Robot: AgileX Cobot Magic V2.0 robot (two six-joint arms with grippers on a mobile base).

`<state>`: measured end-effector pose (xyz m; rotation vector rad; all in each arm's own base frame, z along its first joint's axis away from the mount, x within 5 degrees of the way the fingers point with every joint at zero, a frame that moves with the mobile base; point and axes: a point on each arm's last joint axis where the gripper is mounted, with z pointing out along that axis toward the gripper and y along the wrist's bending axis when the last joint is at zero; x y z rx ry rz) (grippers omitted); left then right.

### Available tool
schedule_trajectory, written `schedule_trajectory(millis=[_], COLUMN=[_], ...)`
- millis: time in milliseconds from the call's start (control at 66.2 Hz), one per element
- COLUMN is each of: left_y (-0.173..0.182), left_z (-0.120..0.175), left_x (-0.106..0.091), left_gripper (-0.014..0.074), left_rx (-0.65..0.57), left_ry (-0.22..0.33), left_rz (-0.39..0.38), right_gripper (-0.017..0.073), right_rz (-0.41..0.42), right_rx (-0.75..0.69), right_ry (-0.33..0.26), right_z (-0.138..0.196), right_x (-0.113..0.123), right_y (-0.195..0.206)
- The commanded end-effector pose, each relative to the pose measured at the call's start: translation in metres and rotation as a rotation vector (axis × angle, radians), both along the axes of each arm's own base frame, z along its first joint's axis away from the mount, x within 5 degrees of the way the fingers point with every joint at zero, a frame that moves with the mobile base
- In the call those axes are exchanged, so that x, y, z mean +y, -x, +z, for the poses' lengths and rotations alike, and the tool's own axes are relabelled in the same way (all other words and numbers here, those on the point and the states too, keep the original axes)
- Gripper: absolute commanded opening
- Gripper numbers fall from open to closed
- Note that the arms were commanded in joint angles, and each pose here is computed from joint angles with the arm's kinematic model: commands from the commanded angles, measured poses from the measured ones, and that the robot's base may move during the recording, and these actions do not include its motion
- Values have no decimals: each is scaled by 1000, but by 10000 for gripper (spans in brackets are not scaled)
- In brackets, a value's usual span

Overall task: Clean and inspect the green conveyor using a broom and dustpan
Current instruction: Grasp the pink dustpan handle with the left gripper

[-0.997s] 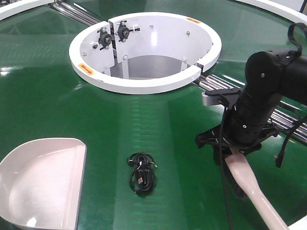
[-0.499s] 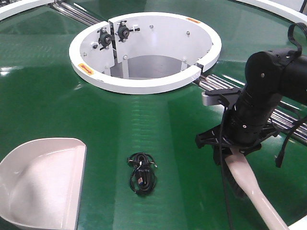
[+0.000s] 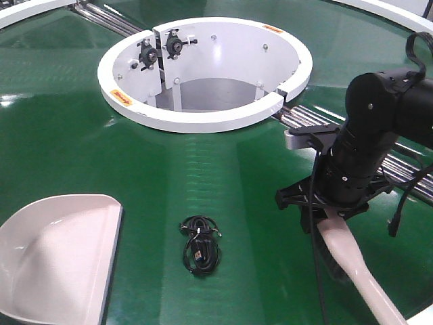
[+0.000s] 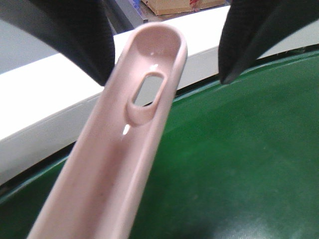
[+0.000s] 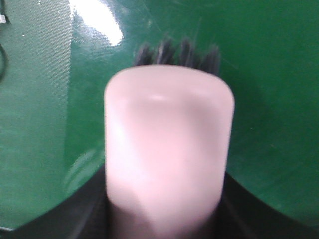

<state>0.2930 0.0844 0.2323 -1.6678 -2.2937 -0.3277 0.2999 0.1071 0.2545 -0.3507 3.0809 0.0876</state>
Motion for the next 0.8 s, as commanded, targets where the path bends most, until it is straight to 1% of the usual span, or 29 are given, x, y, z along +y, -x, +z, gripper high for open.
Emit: schedule_trajectory(millis=[0, 166, 317, 438, 574, 786], left_y=[-2, -6, -7, -6, -4, 0], left_z=[12, 1, 1, 1, 4, 13], left_x=[3, 3, 4, 4, 3, 3], left_gripper=[412, 412, 411, 384, 308, 127], left_rx=[-41, -9, -11, -4, -1, -24], left_ry=[-27, -18, -25, -27, -29, -33], left_rz=[-9, -9, -14, -11, -6, 8], right_gripper=[-6, -6, -6, -6, -6, -6], right_rz=[7, 7, 7, 7, 7, 8], right_rx=[-63, -63, -61, -63, -63, -62], right_ry=[-21, -20, -20, -20, -20, -20], right_z=[21, 21, 21, 21, 21, 21], right_x=[-2, -3, -3, -3, -3, -3], right_y=[3, 3, 3, 3, 3, 3])
